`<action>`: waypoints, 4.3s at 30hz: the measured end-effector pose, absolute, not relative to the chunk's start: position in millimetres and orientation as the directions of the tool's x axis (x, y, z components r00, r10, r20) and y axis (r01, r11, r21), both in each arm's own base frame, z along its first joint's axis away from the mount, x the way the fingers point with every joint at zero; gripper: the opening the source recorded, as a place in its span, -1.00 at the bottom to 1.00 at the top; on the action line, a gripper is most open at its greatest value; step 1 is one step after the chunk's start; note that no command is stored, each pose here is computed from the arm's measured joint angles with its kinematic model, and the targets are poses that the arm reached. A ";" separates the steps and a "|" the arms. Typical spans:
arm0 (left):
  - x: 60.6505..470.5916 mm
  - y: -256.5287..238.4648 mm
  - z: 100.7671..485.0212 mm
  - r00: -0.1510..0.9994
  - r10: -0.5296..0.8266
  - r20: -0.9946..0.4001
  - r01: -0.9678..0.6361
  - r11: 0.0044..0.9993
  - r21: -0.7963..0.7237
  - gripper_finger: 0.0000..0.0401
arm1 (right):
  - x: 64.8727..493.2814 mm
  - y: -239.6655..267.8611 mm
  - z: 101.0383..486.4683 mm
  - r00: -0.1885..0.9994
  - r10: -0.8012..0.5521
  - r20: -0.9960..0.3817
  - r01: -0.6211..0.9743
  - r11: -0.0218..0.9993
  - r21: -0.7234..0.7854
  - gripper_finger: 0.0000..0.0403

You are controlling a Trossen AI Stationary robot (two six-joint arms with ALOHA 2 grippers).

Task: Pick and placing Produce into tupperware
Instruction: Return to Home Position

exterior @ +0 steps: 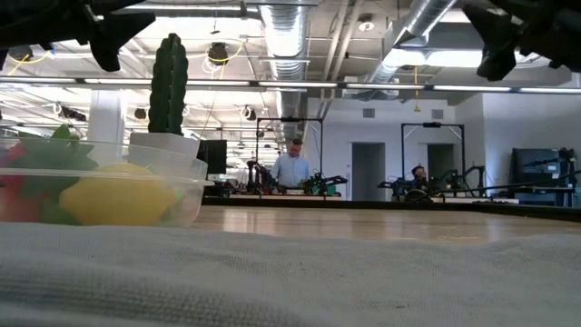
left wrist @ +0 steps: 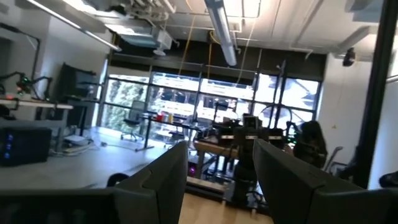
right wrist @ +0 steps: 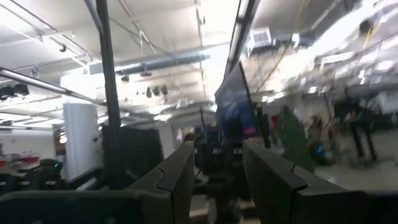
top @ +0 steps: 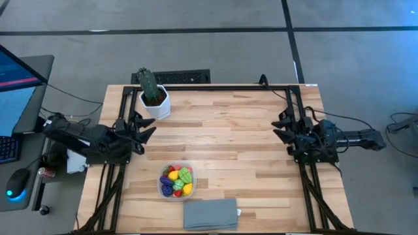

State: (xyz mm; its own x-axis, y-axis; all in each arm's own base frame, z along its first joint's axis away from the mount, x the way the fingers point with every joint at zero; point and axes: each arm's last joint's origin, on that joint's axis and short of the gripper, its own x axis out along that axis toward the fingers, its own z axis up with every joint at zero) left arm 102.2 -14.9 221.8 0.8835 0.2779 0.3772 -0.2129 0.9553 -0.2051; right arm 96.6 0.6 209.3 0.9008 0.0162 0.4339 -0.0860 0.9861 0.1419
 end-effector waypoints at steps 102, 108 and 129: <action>91.4 -9.8 246.0 0.878 0.237 0.416 -0.177 0.968 -0.177 -0.13 | 55.5 6.7 280.2 0.982 0.046 0.184 -0.076 0.984 0.160 -0.21; 91.5 -9.5 245.5 0.878 0.249 0.409 -0.189 0.965 -0.181 -0.13 | 45.0 4.3 293.7 0.989 0.036 0.144 -0.060 0.985 0.162 -0.21; 91.6 -8.2 244.5 0.871 0.294 0.393 -0.234 0.953 -0.195 -0.13 | 75.6 12.1 236.6 0.971 0.122 0.206 -0.156 0.975 0.157 -0.21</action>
State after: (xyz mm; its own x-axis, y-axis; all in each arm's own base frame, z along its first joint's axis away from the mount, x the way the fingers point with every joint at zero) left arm 91.6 -8.2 244.5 0.8713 0.2944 0.3926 -0.2340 0.9525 -0.1948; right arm 75.6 12.1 236.6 0.9710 0.1221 0.2055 -0.1558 0.9752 0.1571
